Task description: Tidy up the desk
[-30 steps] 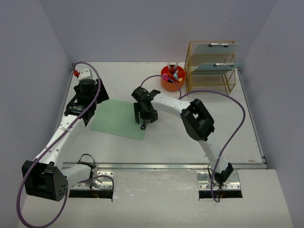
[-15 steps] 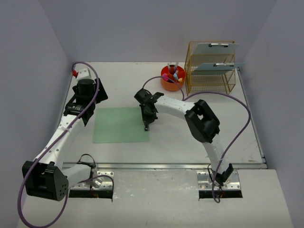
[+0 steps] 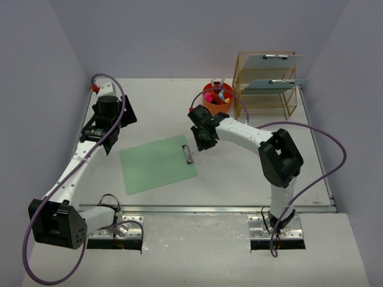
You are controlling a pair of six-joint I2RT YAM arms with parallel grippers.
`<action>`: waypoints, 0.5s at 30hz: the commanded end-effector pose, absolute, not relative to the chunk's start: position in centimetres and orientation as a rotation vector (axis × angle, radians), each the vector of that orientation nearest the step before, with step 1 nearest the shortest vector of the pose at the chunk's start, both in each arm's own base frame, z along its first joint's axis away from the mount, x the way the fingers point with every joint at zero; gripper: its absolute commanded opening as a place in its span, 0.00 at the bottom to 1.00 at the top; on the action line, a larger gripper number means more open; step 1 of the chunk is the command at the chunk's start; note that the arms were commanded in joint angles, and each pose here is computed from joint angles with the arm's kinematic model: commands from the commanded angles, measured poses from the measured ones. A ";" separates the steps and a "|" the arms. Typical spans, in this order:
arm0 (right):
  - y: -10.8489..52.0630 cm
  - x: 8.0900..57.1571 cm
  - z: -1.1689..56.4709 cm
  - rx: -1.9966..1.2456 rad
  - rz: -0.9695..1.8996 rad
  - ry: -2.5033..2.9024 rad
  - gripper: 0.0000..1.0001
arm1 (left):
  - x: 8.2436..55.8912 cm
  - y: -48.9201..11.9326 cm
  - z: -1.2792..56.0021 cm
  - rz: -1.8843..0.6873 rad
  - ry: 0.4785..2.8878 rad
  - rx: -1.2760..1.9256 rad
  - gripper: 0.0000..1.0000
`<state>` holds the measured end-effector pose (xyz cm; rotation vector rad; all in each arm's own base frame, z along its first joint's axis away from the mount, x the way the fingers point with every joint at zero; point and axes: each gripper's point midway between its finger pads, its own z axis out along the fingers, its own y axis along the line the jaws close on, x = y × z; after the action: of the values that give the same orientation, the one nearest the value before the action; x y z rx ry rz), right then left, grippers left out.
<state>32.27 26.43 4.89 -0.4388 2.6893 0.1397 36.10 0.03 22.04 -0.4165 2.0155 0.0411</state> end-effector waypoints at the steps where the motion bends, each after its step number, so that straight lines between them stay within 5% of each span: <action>1: 27.0 32.7 6.9 -0.421 0.210 2.620 0.59 | 36.8 0.1 24.4 0.012 1.959 -0.414 0.72; 15: 30.0 32.5 1.6 -0.257 0.185 2.790 0.68 | 36.8 0.4 23.0 0.031 1.960 -0.430 0.74</action>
<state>31.62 27.69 0.75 -0.2928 2.8204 0.1414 36.23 0.00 22.31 -0.4156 2.0077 0.0364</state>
